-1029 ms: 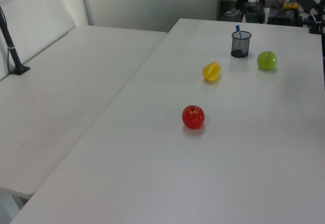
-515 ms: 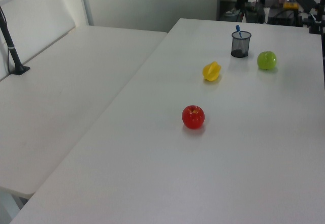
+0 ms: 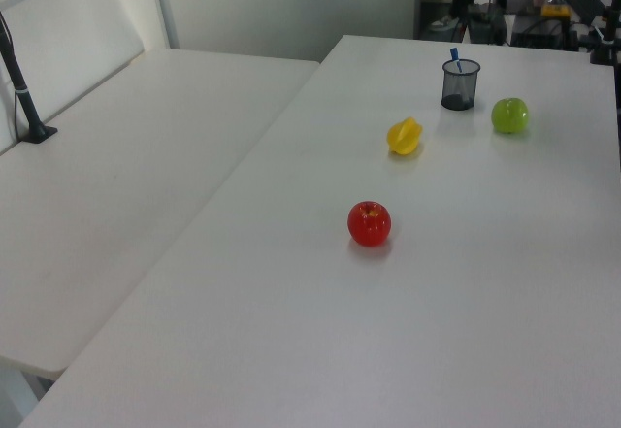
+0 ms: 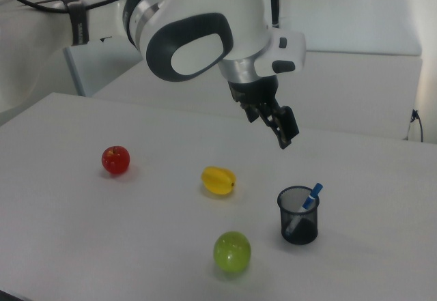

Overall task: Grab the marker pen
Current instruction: 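Move the gripper toward the black mesh pen cup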

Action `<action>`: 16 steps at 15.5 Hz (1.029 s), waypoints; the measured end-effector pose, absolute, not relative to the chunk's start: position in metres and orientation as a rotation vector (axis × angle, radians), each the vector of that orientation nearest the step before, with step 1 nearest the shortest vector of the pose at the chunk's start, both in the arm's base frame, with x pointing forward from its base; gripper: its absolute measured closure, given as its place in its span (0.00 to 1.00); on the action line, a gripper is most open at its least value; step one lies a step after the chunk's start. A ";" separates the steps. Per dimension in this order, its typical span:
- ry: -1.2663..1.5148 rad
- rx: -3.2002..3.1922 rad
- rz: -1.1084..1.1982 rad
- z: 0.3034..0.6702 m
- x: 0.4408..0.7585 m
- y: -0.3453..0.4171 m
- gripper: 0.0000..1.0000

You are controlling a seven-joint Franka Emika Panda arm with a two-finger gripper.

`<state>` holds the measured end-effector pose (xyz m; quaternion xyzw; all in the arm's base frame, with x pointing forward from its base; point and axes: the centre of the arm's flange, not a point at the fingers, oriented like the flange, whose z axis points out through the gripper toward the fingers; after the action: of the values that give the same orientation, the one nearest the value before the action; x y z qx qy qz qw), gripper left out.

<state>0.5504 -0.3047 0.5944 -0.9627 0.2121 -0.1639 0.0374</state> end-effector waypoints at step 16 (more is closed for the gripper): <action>0.850 -2.910 -0.688 0.509 0.587 -0.363 0.00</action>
<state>0.5866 -0.3626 0.5091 -0.9360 0.2733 -0.2213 0.0167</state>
